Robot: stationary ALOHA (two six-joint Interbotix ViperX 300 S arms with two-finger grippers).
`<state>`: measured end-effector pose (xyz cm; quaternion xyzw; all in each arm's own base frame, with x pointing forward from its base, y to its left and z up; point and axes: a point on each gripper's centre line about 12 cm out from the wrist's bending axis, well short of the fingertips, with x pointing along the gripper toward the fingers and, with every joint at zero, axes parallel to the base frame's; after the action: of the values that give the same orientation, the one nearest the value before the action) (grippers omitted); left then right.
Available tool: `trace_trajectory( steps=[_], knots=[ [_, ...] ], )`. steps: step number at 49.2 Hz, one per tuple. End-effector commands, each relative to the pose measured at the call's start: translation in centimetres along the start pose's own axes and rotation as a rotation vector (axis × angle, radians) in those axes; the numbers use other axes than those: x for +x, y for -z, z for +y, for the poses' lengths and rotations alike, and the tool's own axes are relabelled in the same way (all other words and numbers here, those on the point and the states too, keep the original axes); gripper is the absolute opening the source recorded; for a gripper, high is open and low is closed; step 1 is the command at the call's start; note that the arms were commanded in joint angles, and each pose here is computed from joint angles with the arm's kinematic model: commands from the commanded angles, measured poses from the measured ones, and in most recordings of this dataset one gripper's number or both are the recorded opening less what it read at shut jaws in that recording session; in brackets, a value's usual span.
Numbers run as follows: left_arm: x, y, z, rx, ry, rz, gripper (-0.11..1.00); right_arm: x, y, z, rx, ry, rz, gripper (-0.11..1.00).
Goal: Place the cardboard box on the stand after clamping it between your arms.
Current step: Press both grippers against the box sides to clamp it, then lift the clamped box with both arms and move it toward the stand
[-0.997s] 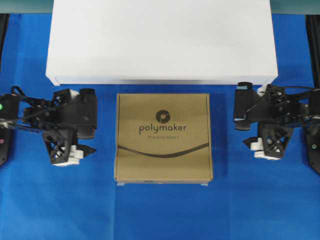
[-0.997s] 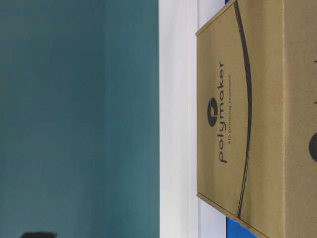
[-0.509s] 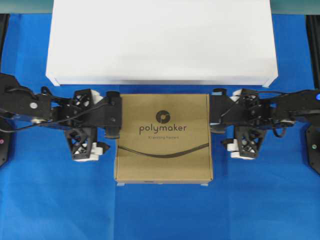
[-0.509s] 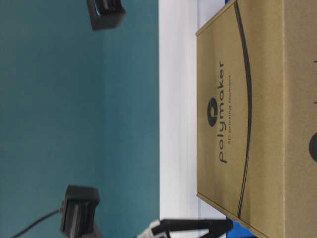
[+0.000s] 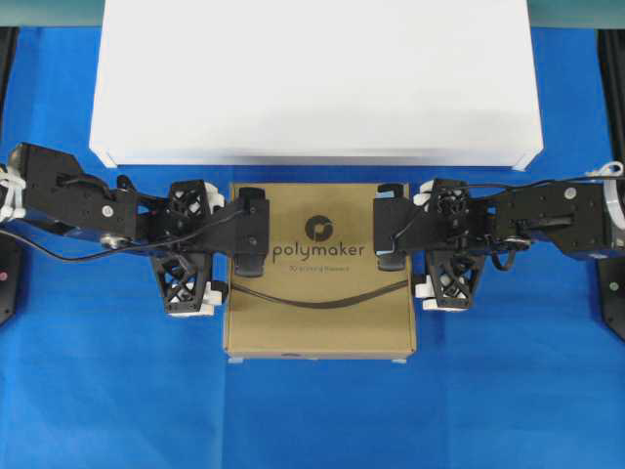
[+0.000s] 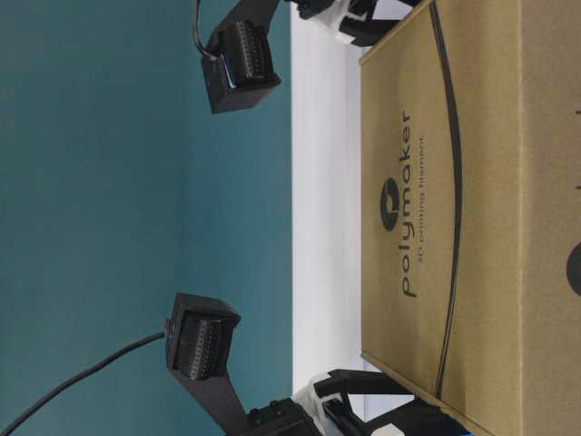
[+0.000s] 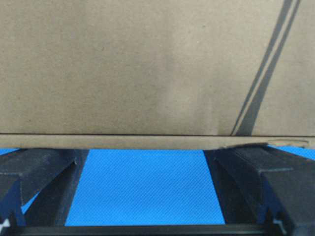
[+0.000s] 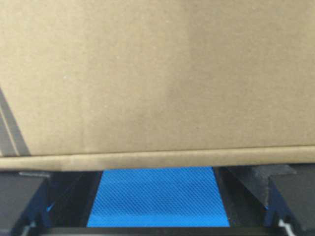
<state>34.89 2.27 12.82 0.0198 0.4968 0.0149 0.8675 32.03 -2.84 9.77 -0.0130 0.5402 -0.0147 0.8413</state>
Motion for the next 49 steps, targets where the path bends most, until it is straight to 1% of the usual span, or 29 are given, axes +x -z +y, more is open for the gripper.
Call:
trace_trajectory(
  steps=[1,7,14,19,25,32,37,39,44,49],
  knots=[
    [-0.3,-1.2,0.0,0.005,-0.002,-0.043,0.86,-0.5,-2.1,-0.1,0.000,0.005,-0.080,0.99],
    [-0.3,-1.2,0.0,0.004,-0.002,-0.043,0.86,-0.5,-2.1,-0.1,0.002,0.006,-0.084,0.99],
    [-0.5,-1.8,0.1,0.005,-0.004,-0.058,0.86,-0.6,-2.4,-0.3,0.007,0.008,-0.093,0.99],
    [-1.0,-2.7,0.2,0.000,-0.006,-0.083,0.86,-1.2,-3.1,-0.4,0.021,0.009,-0.115,0.99],
    [-2.6,-4.3,0.4,-0.002,-0.011,-0.127,0.86,-2.8,-4.5,-0.5,0.032,0.009,-0.165,0.99],
    [-5.8,-6.8,0.7,-0.014,-0.017,-0.142,0.86,-5.9,-6.3,-0.5,0.051,0.000,-0.200,0.99],
    [-8.3,-8.4,0.9,-0.016,-0.021,-0.140,0.86,-9.2,-7.8,-0.6,0.053,-0.004,-0.217,0.99],
    [-9.3,-9.1,1.0,-0.009,-0.024,-0.145,0.86,-10.5,-8.3,-0.6,0.050,-0.005,-0.219,0.99],
    [-11.7,-10.6,1.4,-0.014,-0.030,-0.159,0.86,-13.6,-9.3,-0.8,0.048,-0.006,-0.225,0.99],
    [-14.1,-12.0,1.7,-0.021,-0.036,-0.174,0.86,-15.6,-10.0,-0.9,0.048,-0.009,-0.213,0.99]
  ],
)
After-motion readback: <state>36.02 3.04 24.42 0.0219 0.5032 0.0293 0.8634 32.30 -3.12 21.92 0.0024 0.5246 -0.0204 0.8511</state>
